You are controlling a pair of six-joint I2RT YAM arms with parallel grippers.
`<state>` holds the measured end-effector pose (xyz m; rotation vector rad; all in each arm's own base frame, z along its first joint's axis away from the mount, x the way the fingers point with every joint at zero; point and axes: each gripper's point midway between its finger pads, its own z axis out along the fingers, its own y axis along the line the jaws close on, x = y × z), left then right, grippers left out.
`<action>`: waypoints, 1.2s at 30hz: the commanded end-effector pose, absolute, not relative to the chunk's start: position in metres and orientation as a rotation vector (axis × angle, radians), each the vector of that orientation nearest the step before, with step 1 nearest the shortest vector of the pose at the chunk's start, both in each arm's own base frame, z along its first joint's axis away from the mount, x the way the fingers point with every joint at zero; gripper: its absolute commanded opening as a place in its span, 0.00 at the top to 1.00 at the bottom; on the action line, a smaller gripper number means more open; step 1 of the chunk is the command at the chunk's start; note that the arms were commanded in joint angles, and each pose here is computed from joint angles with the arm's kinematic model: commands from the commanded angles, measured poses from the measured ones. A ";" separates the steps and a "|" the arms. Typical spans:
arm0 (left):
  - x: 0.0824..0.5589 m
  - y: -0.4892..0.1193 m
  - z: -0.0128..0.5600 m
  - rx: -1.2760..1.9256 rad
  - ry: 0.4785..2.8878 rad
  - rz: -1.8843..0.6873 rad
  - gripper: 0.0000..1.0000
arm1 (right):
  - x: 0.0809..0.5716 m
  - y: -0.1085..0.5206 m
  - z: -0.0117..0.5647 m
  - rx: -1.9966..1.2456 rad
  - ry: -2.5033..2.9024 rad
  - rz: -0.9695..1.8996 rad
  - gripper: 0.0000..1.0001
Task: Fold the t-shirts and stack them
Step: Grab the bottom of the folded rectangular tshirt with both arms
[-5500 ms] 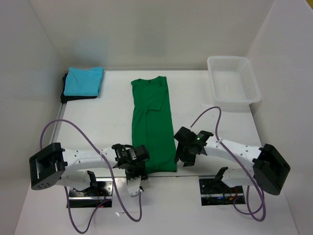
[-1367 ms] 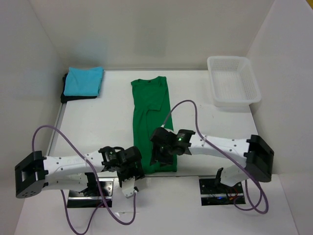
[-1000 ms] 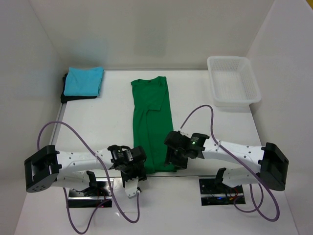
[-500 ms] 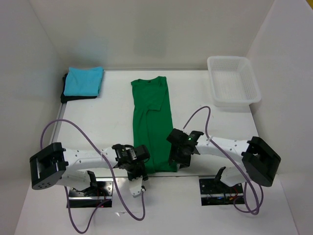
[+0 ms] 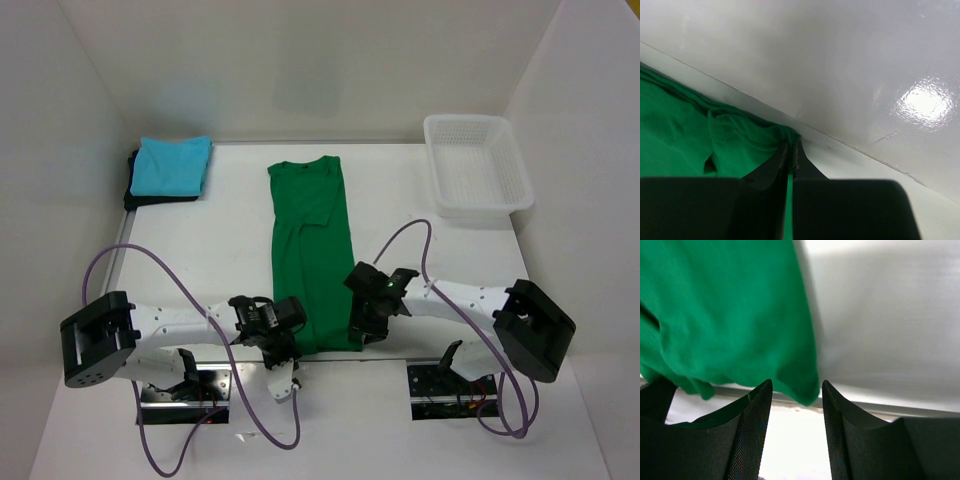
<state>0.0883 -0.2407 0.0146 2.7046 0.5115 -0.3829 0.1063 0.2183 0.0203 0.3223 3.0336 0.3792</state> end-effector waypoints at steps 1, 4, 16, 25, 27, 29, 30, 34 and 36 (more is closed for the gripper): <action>0.075 -0.239 0.015 2.680 0.540 -0.475 0.98 | 0.099 0.216 0.022 0.343 3.037 0.435 0.50; 0.074 -0.239 0.015 2.678 0.553 -0.477 0.98 | 0.094 0.213 0.016 0.344 3.061 0.423 0.50; 0.077 -0.241 0.017 2.656 0.568 -0.459 0.99 | 0.101 0.228 0.012 0.320 3.048 0.492 0.64; 0.078 -0.239 0.017 2.649 0.583 -0.446 0.99 | 0.102 0.232 0.007 0.296 3.080 0.464 0.85; 0.079 -0.241 0.017 2.639 0.597 -0.447 1.00 | 0.098 0.227 0.006 0.301 3.099 0.433 1.00; 0.079 -0.242 0.020 2.609 0.665 -0.456 1.00 | 0.105 0.229 0.014 0.268 3.072 0.426 1.00; 0.080 -0.244 0.022 2.596 0.691 -0.460 1.00 | 0.107 0.226 0.019 0.271 3.065 0.401 1.00; 0.092 -0.249 0.040 2.507 0.869 -0.495 1.00 | 0.125 0.232 0.043 0.186 3.025 0.371 1.00; 0.112 -0.251 0.059 2.415 0.998 -0.503 1.00 | 0.139 0.243 0.056 0.128 3.001 0.398 1.00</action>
